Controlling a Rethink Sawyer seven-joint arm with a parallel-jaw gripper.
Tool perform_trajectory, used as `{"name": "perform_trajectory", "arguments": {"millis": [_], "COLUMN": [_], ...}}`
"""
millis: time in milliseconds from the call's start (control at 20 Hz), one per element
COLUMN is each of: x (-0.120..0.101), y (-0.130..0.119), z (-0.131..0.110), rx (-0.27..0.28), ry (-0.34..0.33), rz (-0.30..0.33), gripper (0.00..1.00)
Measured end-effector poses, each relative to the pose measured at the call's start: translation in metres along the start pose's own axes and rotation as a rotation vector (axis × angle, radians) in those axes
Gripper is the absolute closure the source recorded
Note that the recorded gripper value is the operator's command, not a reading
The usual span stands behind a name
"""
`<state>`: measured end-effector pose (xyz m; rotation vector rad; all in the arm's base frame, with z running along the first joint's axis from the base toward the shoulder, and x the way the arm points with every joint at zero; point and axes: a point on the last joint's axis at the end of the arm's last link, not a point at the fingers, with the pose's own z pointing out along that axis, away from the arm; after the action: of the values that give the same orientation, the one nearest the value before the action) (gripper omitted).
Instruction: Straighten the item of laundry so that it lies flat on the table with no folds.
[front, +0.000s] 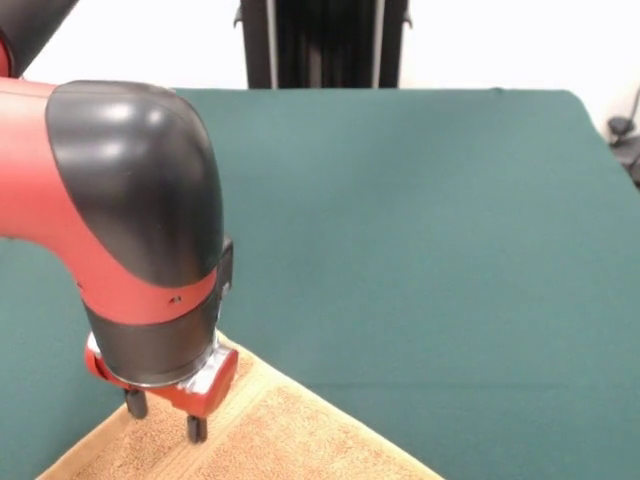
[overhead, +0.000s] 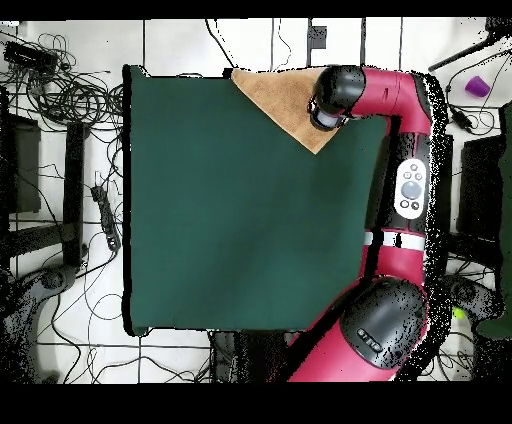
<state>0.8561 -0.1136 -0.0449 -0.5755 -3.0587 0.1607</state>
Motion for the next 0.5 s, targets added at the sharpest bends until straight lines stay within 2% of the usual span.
{"name": "perform_trajectory", "arguments": {"millis": [500], "x": [0.0097], "y": [-0.0049], "z": [0.0009], "rx": [0.012], "ry": [-0.008], "rz": [-0.026], "gripper": [0.00]}}
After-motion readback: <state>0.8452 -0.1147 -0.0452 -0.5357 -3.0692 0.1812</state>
